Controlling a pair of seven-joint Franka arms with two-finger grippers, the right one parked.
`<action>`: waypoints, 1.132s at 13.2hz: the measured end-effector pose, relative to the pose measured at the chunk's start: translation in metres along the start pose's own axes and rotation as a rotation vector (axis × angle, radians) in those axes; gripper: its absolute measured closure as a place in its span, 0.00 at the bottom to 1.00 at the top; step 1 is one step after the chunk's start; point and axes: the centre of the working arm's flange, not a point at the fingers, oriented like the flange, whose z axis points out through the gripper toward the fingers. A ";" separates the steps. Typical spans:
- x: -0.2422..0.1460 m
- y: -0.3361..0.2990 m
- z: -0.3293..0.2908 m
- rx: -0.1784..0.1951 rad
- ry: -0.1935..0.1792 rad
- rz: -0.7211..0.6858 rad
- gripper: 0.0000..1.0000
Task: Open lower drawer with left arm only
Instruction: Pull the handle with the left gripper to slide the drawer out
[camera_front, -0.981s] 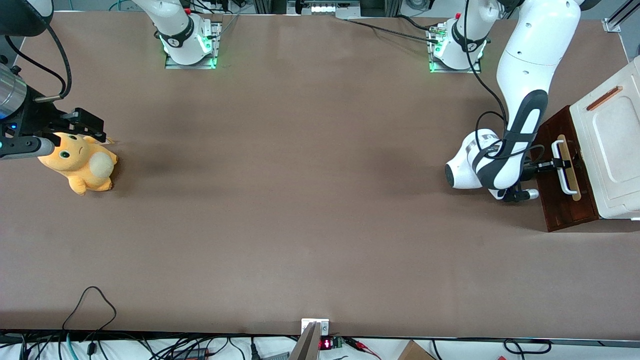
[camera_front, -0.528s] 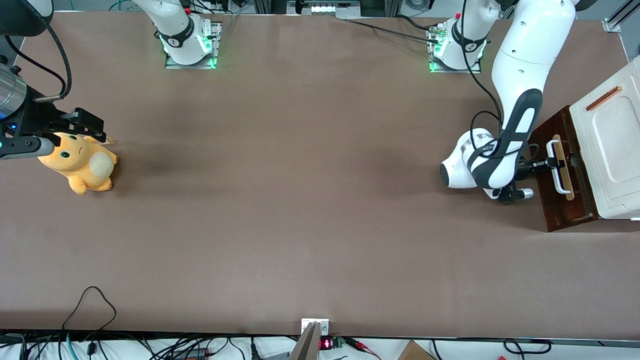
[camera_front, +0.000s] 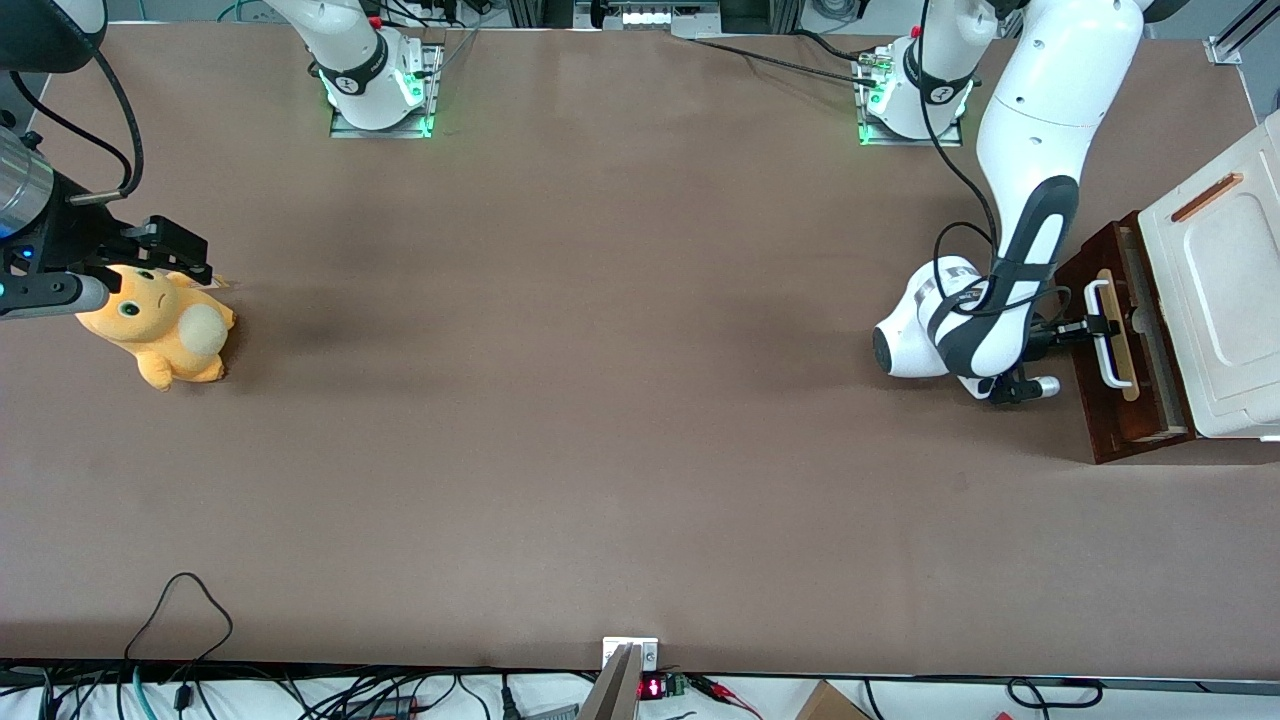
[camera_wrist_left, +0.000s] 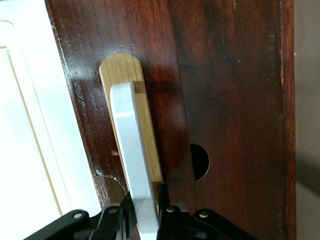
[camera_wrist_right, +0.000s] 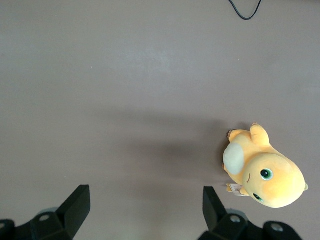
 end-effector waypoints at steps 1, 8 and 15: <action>-0.001 0.000 -0.003 -0.001 0.002 -0.001 0.81; -0.004 0.001 -0.016 -0.005 0.007 -0.012 0.81; -0.009 0.001 -0.035 -0.017 -0.002 -0.024 0.81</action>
